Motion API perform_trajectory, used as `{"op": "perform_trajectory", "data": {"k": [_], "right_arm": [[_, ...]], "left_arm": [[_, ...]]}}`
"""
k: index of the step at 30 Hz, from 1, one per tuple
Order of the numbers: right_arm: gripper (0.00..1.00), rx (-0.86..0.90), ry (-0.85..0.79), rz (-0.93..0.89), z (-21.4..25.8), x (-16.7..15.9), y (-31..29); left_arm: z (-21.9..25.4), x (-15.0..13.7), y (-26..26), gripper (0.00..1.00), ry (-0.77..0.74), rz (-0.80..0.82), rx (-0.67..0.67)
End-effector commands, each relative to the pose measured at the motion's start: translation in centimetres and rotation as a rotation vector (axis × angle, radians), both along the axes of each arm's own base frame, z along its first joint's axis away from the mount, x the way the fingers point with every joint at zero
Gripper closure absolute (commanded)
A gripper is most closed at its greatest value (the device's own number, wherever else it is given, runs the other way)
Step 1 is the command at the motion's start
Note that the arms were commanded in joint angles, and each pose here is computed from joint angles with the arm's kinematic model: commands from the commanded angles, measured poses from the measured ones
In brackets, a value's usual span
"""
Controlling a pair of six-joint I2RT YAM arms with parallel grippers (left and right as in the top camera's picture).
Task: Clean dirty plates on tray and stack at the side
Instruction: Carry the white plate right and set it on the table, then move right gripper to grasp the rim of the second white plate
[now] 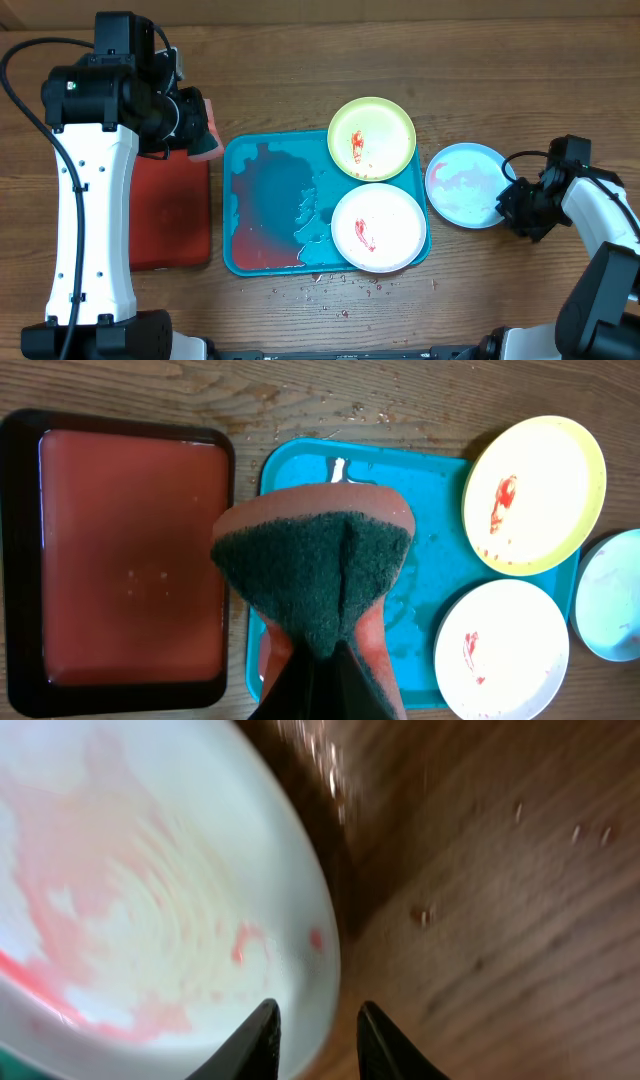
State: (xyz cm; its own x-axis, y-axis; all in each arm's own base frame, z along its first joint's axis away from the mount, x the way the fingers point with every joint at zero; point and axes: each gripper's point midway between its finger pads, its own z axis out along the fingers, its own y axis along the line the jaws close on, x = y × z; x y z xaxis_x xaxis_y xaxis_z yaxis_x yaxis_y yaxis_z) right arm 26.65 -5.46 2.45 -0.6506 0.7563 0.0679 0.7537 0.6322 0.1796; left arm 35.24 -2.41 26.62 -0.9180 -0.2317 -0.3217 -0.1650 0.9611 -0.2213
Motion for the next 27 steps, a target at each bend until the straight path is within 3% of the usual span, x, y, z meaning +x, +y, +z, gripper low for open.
{"op": "perform_trajectory", "data": {"k": [1, 5, 11, 17, 27], "right_arm": [[0.70, 0.103, -0.098, 0.113, 3.2, 2.1, 1.7], [0.65, 0.261, -0.187, 0.360, 7.6, 2.6, 5.5], [0.63, 0.287, -0.097, 0.549, 6.3, 0.2, 10.4], [0.63, 0.214, -0.001, 0.579, 3.1, -1.7, 12.9], [0.71, 0.064, -0.015, 0.653, 0.0, -1.9, 14.9]], "left_arm": [[0.1, 0.0, -0.1, 0.96, -0.009, -0.024, 0.014], [-0.2, 0.2, -0.1, 0.96, -0.003, -0.017, 0.010], [-1.1, 0.4, -0.2, 0.96, 0.031, -0.018, 0.010], [-1.5, 0.6, -0.2, 0.96, 0.042, -0.008, 0.006], [-1.5, 0.6, -0.2, 0.96, 0.042, -0.008, 0.006]]}}
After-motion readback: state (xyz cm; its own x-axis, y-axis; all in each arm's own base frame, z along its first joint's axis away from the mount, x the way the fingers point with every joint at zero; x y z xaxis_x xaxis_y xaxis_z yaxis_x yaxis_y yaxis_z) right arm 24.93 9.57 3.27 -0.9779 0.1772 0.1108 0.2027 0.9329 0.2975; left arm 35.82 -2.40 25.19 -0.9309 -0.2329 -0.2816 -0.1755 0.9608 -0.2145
